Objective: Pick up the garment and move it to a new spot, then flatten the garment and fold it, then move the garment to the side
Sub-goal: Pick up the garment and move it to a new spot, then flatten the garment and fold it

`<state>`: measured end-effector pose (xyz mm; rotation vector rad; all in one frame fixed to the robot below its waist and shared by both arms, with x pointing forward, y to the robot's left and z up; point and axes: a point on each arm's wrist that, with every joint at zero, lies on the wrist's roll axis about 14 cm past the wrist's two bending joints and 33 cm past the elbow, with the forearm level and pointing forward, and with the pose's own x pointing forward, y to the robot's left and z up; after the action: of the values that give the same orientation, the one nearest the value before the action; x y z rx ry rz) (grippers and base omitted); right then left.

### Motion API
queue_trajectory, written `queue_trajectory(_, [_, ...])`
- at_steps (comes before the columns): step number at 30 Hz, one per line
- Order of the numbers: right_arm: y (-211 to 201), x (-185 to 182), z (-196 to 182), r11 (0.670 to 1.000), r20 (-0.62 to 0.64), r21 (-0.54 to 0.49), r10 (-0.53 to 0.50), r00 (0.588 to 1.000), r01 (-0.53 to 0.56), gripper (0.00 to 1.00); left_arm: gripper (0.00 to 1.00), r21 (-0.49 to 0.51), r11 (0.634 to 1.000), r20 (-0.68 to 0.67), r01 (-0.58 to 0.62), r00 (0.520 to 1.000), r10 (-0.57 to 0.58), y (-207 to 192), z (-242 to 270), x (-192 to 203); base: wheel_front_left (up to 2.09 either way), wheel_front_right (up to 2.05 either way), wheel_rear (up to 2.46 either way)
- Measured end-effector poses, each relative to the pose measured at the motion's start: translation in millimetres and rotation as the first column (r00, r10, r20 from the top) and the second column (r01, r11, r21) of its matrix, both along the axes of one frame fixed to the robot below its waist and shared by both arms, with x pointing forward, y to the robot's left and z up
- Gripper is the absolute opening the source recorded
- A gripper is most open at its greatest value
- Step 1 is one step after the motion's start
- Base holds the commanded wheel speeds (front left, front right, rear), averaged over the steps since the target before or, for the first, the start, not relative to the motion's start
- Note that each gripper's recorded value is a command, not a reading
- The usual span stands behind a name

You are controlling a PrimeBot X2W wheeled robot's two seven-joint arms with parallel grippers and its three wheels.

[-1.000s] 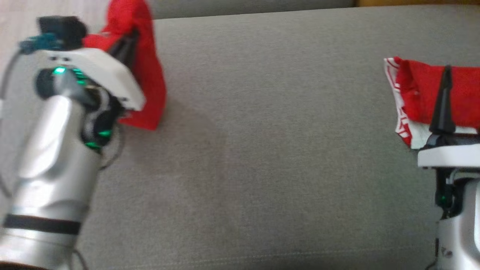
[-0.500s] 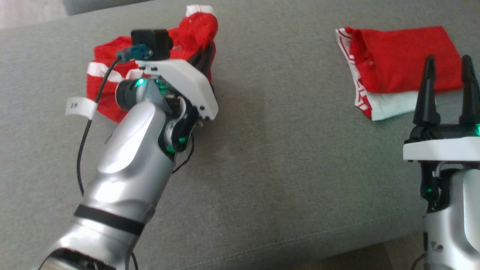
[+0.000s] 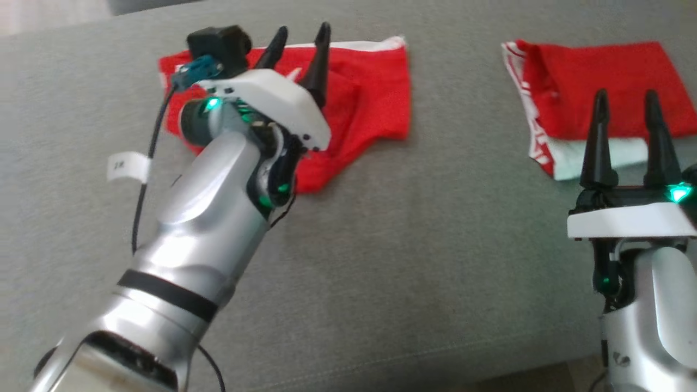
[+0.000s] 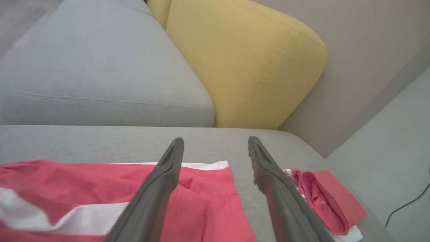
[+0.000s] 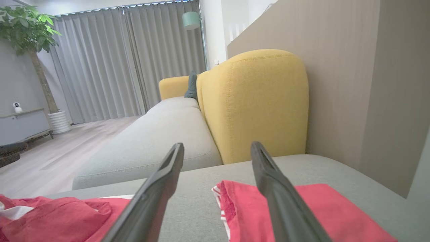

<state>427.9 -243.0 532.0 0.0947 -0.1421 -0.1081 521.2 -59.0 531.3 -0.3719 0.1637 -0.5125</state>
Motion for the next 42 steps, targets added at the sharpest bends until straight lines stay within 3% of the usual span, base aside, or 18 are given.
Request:
queue_trajectory(7, [39, 11, 4, 0.994, 0.017, 0.014, 0.105, 0.994, -0.105, 1.00, 1.00, 0.080, 0.975, 0.050, -0.205, 0.978, 0.202, 111, -11, -1, 0.00, 0.00, 0.00])
queue_trajectory(11, [65, 7, -3, 0.985, -0.009, 0.029, 0.173, 0.985, -0.172, 1.00, 1.00, 0.144, 0.944, -0.010, -0.296, 0.954, 0.301, 173, -48, -41, 0.00, 0.00, 0.00])
queue_trajectory(16, [94, 2, -1, 0.967, -0.008, 0.042, 0.251, 0.968, -0.251, 1.00, 1.00, 0.120, 0.919, -0.036, -0.376, 0.923, 0.383, 212, -62, -98, 0.00, 0.00, 0.00])
queue_trajectory(19, [104, -2, -2, 0.960, -0.010, 0.044, 0.277, 0.961, -0.276, 1.00, 1.00, 0.097, 0.905, -0.023, -0.415, 0.908, 0.419, 224, -58, -117, 0.00, 0.00, 0.00])
queue_trajectory(25, [129, -11, -9, 0.937, -0.037, 0.053, 0.346, 0.937, -0.344, 1.00, 1.00, 0.002, 0.836, -0.024, -0.549, 0.836, 0.549, 248, -51, -164, 0.00, 0.00, 0.00])
queue_trajectory(29, [145, -11, -11, 0.921, -0.056, 0.051, 0.388, 0.920, -0.386, 1.00, 1.00, -0.011, 0.829, 0.000, -0.558, 0.829, 0.559, 246, -46, -176, 0.00, 0.00, 0.00])
queue_trajectory(34, [182, -5, -36, 0.875, -0.195, 0.021, 0.478, 0.856, -0.484, 1.00, 1.00, -0.015, 0.820, 0.011, -0.572, 0.820, 0.572, 250, -45, -176, 0.00, 0.00, 0.00])
queue_trajectory(37, [200, 11, -44, 0.854, -0.259, 0.058, 0.513, 0.818, -0.517, 1.00, 1.00, -0.019, 0.818, -0.009, -0.576, 0.818, 0.576, 249, -51, -177, 0.00, 0.00, 0.00])
queue_trajectory(42, [228, 45, -49, 0.821, -0.337, 0.014, 0.542, 0.770, -0.571, 1.00, 1.00, -0.020, 0.802, -0.063, -0.597, 0.801, 0.595, 250, -67, -179, 0.00, 0.00, 0.00])
